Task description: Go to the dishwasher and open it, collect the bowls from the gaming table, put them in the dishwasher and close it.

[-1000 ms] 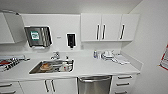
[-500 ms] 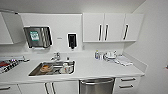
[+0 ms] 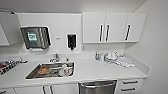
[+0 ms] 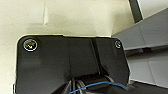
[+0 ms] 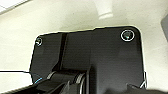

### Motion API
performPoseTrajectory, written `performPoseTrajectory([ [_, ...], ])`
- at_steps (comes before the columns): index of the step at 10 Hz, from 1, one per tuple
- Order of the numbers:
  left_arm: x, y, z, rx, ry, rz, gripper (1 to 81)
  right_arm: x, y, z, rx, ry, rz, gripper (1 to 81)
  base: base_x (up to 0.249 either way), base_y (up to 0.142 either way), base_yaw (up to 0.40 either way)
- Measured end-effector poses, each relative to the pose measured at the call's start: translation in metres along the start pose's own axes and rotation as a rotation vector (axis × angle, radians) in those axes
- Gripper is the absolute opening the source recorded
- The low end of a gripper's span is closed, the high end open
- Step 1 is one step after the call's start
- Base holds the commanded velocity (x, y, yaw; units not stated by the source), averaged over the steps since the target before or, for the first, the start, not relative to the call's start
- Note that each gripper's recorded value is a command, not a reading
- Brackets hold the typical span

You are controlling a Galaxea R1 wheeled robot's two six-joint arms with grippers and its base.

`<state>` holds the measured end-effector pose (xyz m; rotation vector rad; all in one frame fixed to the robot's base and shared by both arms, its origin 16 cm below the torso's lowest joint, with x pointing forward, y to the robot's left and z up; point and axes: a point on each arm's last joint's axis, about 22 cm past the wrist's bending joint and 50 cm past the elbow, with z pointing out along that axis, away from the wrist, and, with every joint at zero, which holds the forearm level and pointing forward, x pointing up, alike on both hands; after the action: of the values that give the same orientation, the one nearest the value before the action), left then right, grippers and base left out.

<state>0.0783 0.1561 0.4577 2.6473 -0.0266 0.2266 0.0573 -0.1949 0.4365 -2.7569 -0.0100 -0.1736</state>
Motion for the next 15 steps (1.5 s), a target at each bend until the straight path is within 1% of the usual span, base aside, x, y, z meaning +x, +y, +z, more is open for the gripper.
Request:
performPoseTrajectory([
  [9,0.0009,0.0000,0.0001,0.000,0.001,0.000,81.1,0.0001,0.0007,-0.0001,-0.001,0.000,0.000,81.1,0.100,0.000,0.000],
  [11,0.0037,0.0002,0.0004,0.000,0.004,0.001,81.1,0.0018,0.0012,0.0000,-0.002,0.001,0.000,81.1,0.000,0.000,0.000],
  [15,-0.0010,-0.0004,-0.0001,0.000,-0.002,-0.001,81.1,-0.0043,0.0019,-0.0004,-0.003,-0.006,0.002,81.1,0.000,0.000,0.000],
])
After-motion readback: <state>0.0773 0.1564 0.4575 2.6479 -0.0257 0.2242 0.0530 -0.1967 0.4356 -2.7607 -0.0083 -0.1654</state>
